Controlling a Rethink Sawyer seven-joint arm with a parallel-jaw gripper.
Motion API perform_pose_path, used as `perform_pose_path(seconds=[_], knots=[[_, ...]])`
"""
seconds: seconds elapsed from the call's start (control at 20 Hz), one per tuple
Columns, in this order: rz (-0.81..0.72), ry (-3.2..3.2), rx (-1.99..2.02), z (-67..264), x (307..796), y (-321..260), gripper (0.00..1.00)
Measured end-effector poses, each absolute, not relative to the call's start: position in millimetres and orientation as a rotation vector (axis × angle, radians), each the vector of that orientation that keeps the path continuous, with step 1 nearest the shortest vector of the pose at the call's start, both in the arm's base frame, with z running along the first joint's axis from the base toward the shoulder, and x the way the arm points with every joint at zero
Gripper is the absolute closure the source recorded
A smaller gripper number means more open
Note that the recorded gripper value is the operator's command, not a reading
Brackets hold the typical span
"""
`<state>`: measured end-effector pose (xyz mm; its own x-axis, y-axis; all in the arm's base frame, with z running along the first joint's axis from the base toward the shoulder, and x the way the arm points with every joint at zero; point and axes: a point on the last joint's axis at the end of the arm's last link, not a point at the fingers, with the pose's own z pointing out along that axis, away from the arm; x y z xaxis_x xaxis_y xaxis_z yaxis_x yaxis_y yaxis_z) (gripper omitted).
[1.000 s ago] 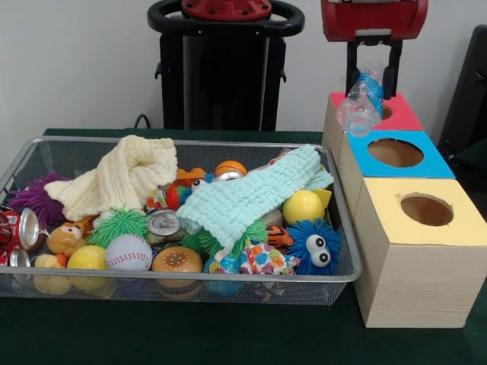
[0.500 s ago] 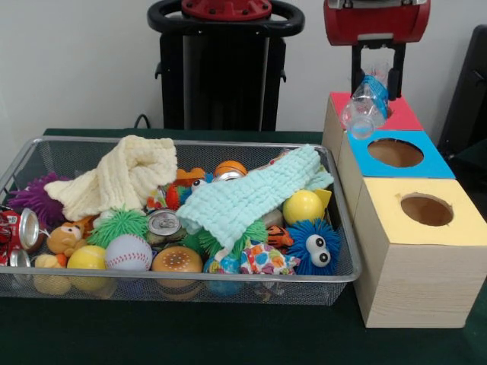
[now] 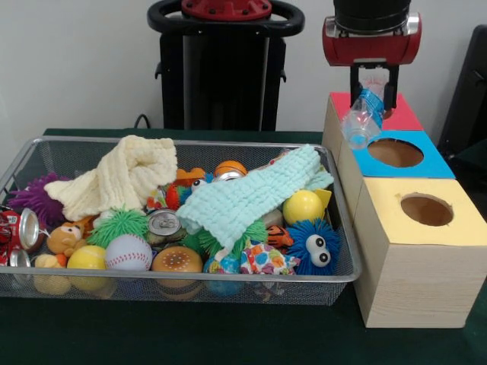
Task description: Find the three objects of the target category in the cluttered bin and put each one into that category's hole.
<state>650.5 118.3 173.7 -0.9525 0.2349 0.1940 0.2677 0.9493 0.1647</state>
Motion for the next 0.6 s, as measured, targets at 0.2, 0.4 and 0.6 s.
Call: perform_pose_path(seconds=[0.2, 0.4, 0.6], knots=[[-0.311, -2.873, -0.406, 161, 639, 129, 1.0], [-0.335, -2.841, -0.413, 159, 632, 143, 1.0], [-0.357, -2.8, -0.41, 162, 624, 158, 1.0]])
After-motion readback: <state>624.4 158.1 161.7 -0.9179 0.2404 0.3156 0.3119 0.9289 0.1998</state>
